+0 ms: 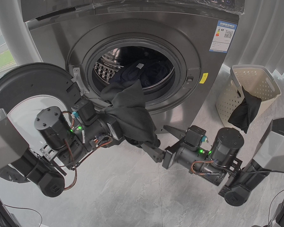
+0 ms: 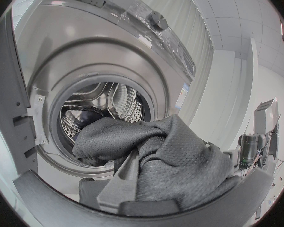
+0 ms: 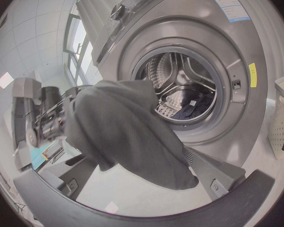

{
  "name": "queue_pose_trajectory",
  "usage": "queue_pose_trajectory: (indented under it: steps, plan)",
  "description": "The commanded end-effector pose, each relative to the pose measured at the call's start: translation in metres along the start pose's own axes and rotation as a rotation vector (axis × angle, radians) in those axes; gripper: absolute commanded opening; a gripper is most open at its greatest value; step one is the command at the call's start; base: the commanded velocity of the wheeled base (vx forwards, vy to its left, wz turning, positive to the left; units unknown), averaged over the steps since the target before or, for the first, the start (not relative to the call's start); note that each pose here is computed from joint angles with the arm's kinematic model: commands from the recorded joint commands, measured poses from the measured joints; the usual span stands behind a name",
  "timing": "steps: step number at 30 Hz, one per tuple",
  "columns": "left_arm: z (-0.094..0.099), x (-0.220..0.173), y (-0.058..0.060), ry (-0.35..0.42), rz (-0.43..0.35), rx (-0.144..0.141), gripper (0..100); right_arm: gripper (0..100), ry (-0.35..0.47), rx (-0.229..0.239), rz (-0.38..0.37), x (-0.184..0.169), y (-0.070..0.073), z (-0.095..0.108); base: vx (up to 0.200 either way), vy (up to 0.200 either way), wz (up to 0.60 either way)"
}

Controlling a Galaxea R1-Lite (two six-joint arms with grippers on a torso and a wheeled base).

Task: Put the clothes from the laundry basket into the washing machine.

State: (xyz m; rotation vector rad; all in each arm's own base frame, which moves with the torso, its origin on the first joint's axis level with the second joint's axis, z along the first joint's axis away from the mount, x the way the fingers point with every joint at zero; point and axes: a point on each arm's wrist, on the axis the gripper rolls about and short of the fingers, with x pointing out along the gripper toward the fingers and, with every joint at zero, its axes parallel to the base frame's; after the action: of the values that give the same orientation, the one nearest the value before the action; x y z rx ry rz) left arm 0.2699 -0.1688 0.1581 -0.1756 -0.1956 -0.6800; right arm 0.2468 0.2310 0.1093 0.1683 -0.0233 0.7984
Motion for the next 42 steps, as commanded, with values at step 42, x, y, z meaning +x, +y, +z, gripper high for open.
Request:
queue_pose_trajectory:
  steps: [42]
  plan:
    - [0.007,-0.095,-0.003,0.154,-0.027,0.000,0,100,0.028,0.020,-0.327,-0.069,-0.065,0.018,0.043,0.000,0.00]
